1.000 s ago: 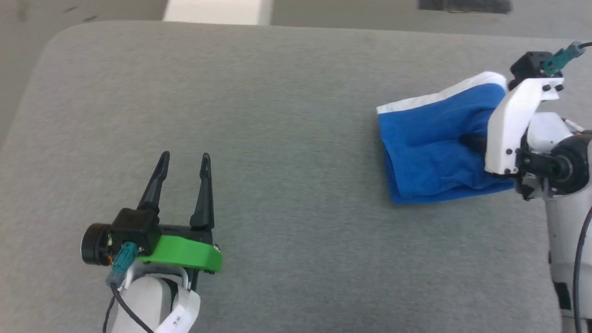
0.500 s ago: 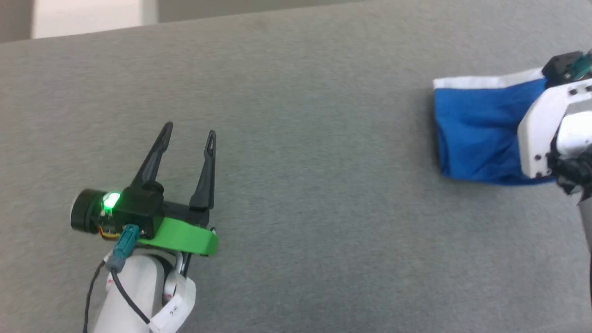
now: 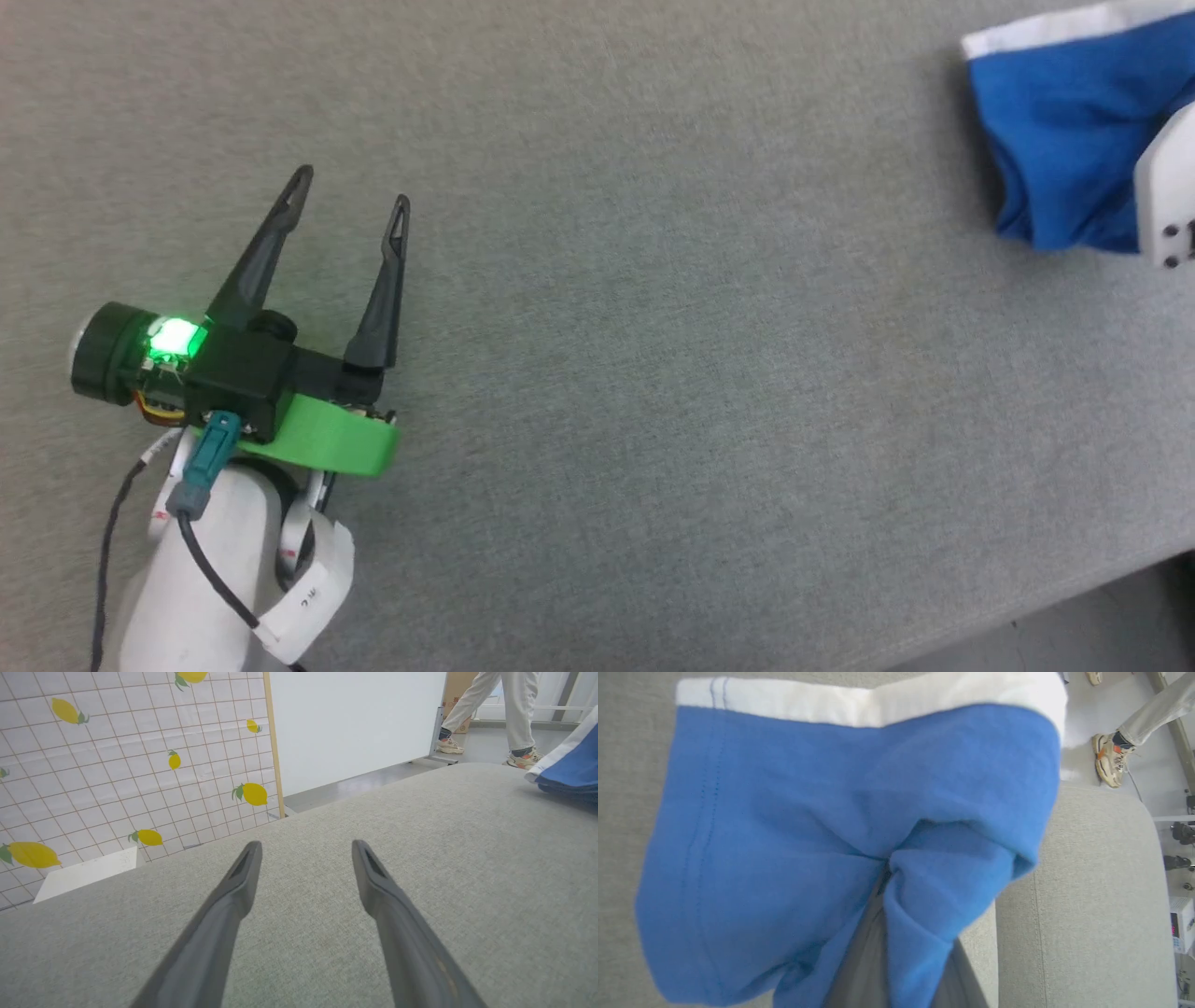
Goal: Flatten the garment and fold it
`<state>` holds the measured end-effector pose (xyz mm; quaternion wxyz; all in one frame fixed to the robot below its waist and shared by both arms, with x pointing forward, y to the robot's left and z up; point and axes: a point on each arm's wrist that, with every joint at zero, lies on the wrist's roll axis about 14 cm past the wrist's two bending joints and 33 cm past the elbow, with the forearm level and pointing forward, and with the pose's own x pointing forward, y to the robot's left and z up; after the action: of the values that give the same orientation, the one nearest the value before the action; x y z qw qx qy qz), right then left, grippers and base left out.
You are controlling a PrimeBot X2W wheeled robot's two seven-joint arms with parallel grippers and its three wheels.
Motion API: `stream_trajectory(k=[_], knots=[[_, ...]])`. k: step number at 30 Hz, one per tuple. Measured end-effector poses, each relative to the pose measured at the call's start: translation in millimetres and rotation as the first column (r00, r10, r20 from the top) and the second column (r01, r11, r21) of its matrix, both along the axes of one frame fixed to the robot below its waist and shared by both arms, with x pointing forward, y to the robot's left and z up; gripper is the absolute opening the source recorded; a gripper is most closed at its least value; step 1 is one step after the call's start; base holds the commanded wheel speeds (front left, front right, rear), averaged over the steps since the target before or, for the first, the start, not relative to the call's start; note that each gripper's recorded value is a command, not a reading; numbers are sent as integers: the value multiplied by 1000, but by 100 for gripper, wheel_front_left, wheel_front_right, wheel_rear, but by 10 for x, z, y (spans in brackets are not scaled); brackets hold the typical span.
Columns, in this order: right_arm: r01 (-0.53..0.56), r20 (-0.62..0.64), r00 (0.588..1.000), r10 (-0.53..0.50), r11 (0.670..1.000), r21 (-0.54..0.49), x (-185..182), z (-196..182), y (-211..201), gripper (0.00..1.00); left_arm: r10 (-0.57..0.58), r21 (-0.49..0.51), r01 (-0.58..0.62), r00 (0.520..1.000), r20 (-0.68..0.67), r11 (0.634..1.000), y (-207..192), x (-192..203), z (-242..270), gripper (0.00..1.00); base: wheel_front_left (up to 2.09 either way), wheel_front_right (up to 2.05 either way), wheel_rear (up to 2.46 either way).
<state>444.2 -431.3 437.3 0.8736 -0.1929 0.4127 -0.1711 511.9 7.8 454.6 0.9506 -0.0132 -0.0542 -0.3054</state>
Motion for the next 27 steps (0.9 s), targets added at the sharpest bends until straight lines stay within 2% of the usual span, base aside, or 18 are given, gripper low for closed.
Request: stream_trajectory(k=[4, 9, 10, 11, 12, 20, 23, 27], knots=[[11, 2, 1000, -11, 996, -92, -1, 31, -223, 0, -22, 4, 22, 999, -29, 1000, -62, 33, -150, 100, 0, 0, 0], [16, 9, 1000, -15, 993, -117, -26, -33, -296, 0, -31, 2, 31, 999, -43, 1000, -91, 31, -217, 100, 0, 0, 0], [18, 15, 1000, -16, 993, -116, -26, -41, -299, 19, -30, 3, 30, 999, -43, 1000, -84, 28, -211, 100, 0, 0, 0], [20, 16, 1000, -18, 993, -117, -34, -51, -306, 54, -28, 4, 28, 999, -42, 1000, -76, 22, -200, 100, 0, 0, 0], [19, 19, 1000, -16, 993, -119, -32, -53, -305, 100, -26, 5, 26, 999, -40, 1000, -66, 17, -190, 100, 0, 0, 0], [2, 192, 981, 24, 991, -134, 86, 278, -303, 100, 35, -13, -36, 999, -25, 999, 71, -80, -8, 100, 0, 0, 0], [-5, 277, 960, 39, 992, -123, 93, 428, -267, 100, 58, -18, -59, 998, -37, 998, 128, -165, 35, 100, 0, 0, 0], [-41, 405, 911, 75, 995, -92, 141, 633, -103, 100, 96, -25, -97, 994, -52, 995, 221, -283, 111, 100, 0, 0, 0]])
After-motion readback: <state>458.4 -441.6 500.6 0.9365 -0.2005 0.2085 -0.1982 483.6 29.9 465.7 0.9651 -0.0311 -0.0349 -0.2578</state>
